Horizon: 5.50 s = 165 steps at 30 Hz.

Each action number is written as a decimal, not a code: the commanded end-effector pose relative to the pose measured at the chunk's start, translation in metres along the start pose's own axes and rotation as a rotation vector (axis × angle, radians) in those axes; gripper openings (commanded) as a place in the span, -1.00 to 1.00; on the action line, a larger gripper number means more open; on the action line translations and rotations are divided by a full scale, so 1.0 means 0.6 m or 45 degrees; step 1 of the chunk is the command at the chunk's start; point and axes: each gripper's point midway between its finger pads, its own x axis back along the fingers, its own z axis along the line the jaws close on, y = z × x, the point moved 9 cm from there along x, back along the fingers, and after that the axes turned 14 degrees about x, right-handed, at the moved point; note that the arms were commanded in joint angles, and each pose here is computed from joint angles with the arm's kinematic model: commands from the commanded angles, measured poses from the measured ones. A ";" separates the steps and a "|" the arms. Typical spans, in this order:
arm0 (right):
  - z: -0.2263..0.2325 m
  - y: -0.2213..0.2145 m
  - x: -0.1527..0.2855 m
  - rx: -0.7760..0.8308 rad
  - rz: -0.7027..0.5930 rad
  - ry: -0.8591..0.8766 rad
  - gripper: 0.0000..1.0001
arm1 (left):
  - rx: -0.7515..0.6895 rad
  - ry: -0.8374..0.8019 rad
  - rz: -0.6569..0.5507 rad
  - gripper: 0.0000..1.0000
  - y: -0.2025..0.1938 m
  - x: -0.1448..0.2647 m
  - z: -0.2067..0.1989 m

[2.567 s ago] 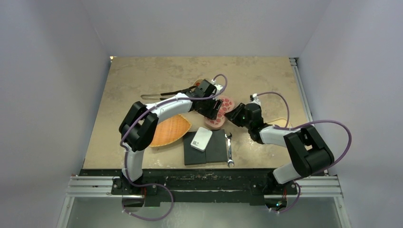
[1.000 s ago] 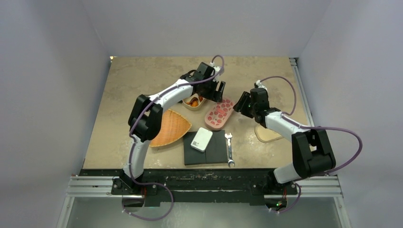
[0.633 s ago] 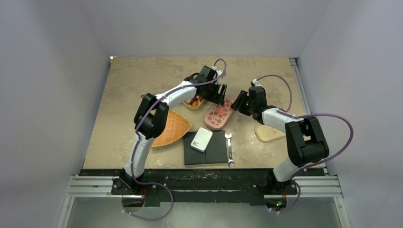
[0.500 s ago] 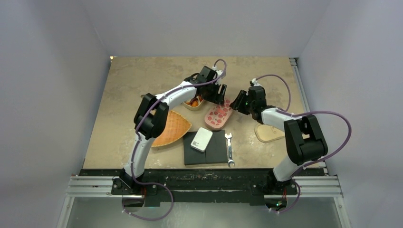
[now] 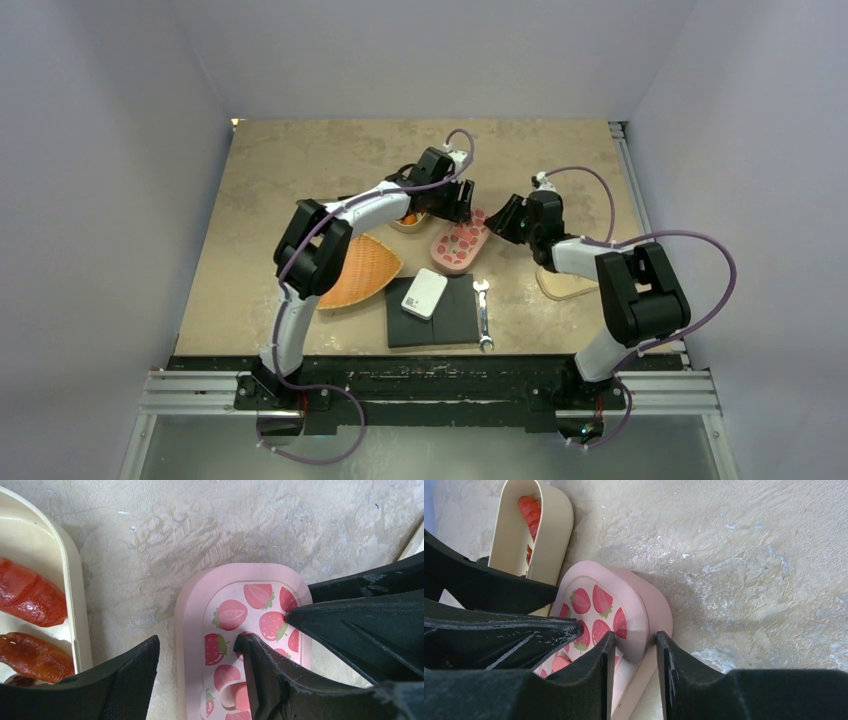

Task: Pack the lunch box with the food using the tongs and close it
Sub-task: Close the box lid on the packing box.

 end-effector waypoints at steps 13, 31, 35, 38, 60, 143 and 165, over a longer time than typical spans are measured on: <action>-0.039 -0.128 0.015 -0.040 0.356 -0.119 -0.95 | -0.134 0.460 0.247 0.19 -0.120 -0.031 0.067; 0.056 0.067 0.066 0.072 -0.003 0.035 0.13 | -0.087 0.048 -0.171 0.60 0.067 0.158 -0.076; 0.058 0.051 0.091 0.076 0.017 0.030 0.17 | -0.080 -0.001 -0.092 0.61 0.027 0.179 -0.067; 0.065 0.032 0.107 0.083 0.050 0.030 0.20 | -0.076 0.012 0.004 0.61 -0.015 0.182 -0.047; 0.102 -0.073 0.106 0.100 0.274 0.007 0.12 | 0.008 -0.045 0.173 0.43 -0.087 0.147 0.004; 0.011 -0.016 -0.006 0.396 0.450 -0.358 -0.33 | -0.054 0.209 0.293 0.27 -0.136 0.092 0.050; 0.038 0.151 0.175 0.194 -0.006 -0.370 0.24 | -0.199 0.244 -0.369 0.70 0.005 0.310 0.010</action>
